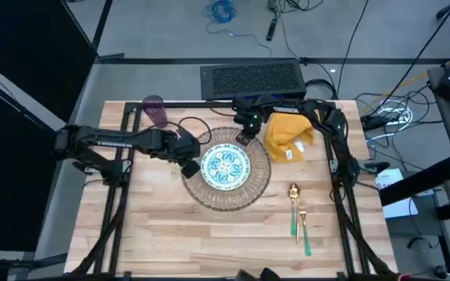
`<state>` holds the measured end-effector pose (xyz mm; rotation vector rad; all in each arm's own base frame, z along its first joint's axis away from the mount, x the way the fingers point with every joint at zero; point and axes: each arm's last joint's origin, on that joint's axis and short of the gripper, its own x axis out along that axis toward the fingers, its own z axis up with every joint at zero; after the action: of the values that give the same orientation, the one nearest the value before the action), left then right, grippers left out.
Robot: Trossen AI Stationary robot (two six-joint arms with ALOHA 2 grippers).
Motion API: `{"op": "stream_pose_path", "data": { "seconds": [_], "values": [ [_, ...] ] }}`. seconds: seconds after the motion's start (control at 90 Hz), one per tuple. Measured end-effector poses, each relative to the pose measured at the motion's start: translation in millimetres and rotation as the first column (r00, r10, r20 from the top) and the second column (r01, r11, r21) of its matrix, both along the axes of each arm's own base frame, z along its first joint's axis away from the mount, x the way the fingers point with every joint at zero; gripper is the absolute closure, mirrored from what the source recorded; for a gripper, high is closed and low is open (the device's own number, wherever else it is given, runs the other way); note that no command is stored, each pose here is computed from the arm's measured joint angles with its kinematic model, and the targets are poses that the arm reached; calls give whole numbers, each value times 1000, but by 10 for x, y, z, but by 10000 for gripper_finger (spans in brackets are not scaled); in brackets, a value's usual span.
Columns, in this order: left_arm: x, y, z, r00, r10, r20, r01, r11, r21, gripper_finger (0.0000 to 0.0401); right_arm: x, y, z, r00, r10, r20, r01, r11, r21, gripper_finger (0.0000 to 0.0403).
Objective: Set table place
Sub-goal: Move the tablemat to the top center of the table
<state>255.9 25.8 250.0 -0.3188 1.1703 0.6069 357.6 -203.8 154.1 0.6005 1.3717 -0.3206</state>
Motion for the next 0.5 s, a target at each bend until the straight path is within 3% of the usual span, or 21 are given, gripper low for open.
{"op": "stream_pose_path", "data": {
  "seconds": [0.233, 0.5],
  "values": [
    [0, 0, 0, 1000, 0, 0, 0, 1000, 0, 384, 72, 114, 2, 999, 42, 10, -42, 999, -3, 403],
    [20, 2, 6, 1000, -3, 21, 3, 1000, 4, 384, 64, -32, -65, 997, -60, 38, 60, 998, 4, 403]
  ]
}}
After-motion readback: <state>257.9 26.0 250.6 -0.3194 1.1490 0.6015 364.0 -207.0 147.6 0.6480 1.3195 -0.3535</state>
